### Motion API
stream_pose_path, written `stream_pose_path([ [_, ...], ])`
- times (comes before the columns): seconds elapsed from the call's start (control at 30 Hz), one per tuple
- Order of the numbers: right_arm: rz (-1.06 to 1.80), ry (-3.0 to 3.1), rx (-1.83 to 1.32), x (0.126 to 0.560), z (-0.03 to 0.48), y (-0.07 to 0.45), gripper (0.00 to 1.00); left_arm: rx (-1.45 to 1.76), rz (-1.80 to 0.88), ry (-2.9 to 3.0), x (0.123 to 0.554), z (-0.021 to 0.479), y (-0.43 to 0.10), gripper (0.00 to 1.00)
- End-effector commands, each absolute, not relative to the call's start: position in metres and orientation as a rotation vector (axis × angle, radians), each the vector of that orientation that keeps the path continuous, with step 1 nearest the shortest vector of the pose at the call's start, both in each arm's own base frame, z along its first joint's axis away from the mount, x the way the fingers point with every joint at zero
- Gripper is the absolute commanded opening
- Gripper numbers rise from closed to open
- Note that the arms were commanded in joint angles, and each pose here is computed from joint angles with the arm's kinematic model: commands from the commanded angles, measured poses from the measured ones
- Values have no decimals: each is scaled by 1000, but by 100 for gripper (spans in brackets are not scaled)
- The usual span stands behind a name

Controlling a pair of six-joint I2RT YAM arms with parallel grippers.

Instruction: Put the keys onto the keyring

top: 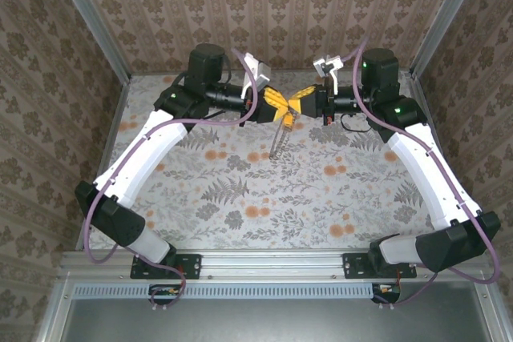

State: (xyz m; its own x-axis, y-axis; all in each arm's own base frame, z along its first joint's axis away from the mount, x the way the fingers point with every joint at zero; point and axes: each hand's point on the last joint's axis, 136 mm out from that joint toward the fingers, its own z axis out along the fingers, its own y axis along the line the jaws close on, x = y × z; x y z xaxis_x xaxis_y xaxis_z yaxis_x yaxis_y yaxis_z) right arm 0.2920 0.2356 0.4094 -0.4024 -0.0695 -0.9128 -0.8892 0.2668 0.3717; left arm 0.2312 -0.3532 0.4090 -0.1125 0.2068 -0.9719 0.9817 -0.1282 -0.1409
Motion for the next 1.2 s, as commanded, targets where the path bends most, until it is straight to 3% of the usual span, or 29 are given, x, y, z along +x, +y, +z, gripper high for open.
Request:
stream_pose_path([
  [0.0, 1226, 1642, -920, 286, 428, 238, 0, 1423, -1313, 1367, 231, 411, -354, 19],
  [0.47, 1228, 1644, -924, 285, 426, 240, 0, 1445, -1336, 1327, 224, 416, -364, 11],
  [0.63, 1221, 1637, -926, 285, 429, 239, 0, 1456, -1341, 1318, 220, 416, -368, 0],
  [1.17, 1178, 1611, -911, 279, 441, 233, 0, 1433, -1302, 1317, 219, 417, -366, 0],
])
